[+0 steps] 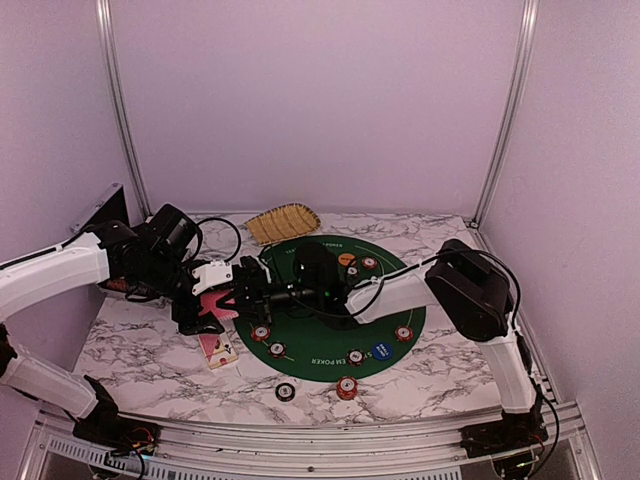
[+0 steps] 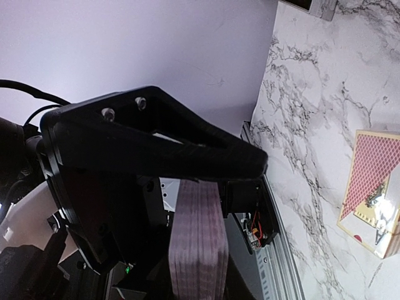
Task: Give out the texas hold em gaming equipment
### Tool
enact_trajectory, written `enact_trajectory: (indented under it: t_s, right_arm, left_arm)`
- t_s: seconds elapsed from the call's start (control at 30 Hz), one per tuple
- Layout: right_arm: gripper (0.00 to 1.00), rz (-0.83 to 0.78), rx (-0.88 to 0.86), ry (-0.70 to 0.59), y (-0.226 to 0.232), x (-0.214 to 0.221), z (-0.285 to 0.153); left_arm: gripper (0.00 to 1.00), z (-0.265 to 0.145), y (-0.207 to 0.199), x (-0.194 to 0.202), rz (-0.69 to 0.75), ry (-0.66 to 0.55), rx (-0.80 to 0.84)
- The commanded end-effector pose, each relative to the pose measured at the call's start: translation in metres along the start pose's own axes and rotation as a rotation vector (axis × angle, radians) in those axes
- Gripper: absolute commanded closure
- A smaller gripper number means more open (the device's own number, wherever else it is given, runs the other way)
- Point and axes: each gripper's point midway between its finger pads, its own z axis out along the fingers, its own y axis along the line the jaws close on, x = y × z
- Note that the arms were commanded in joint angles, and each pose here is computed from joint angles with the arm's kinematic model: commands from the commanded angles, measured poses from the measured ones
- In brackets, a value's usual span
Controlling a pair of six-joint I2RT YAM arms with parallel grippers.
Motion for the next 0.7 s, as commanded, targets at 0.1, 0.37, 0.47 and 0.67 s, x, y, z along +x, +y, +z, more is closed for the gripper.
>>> enact_trajectory:
  t_s: [0.1,0.37,0.47,0.67]
  right_arm:
    - [1.00,-0.033,-0.040,-0.004,0.010,-0.001,0.001]
    - [1.00,-0.028,0.001,-0.031,0.002,-0.003,-0.004]
    - [0.99,-0.032,0.005,-0.036,0.002,-0.004,-0.003]
    - [0.64,-0.050,0.012,-0.035,0.005,-0.006,0.003]
  left_arm:
    - [0.18,-0.006,0.001,-0.009,0.041,-0.025,-0.002]
    - [0.36,-0.007,0.002,-0.005,0.043,-0.008,-0.019]
    - [0.41,-0.007,0.000,-0.004,0.034,-0.012,-0.015]
    - [0.65,-0.007,0.000,-0.004,0.030,-0.014,-0.013]
